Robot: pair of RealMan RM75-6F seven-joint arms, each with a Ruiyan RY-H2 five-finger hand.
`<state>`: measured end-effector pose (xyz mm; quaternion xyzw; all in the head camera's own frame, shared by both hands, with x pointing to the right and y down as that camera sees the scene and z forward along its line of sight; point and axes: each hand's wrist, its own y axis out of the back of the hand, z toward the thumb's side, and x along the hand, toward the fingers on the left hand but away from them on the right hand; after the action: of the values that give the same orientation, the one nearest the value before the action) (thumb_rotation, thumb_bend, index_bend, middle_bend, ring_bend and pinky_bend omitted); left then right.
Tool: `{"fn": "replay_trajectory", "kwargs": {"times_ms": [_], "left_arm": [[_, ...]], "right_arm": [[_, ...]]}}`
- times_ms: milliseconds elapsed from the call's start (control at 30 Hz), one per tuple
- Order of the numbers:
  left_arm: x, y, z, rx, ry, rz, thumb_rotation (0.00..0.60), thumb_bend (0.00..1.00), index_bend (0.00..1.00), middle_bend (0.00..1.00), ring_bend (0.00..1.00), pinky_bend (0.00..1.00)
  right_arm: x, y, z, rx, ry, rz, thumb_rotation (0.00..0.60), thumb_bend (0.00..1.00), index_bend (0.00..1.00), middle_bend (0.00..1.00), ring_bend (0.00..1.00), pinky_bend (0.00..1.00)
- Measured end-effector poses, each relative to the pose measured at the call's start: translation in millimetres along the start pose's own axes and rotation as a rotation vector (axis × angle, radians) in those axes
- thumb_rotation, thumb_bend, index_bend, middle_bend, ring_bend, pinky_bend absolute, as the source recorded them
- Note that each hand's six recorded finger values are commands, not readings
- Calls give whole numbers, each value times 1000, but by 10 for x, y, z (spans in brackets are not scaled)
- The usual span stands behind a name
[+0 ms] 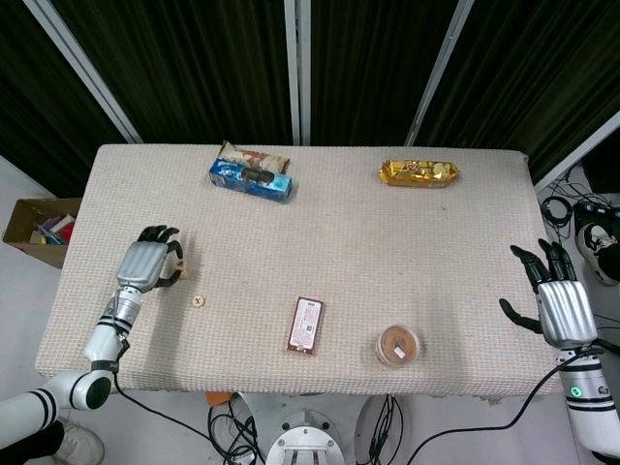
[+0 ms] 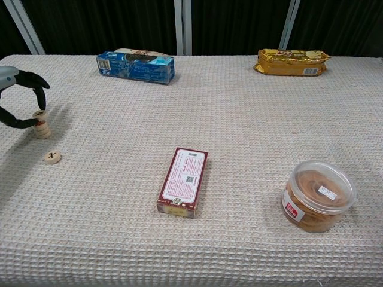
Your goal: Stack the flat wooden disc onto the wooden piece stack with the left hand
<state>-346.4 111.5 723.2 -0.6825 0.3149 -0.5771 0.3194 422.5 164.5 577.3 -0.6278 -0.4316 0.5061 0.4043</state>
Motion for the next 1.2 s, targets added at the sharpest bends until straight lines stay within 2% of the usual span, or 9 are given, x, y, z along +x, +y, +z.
{"fn": "replay_trajectory", "kwargs": {"times_ms": [600,1200], "left_arm": [[-27,-35,-13,18,2,-8,600,374,485,145,81,101],[-42,-89,-22,33,2,-22,600,361,409,139,80,101]], "right_arm": [[10,-15,-18,-4,-9,0,600,177,146,239,7,0],[12,-28,-27,-7,-16,2,600,190,146,239,7,0]]}}
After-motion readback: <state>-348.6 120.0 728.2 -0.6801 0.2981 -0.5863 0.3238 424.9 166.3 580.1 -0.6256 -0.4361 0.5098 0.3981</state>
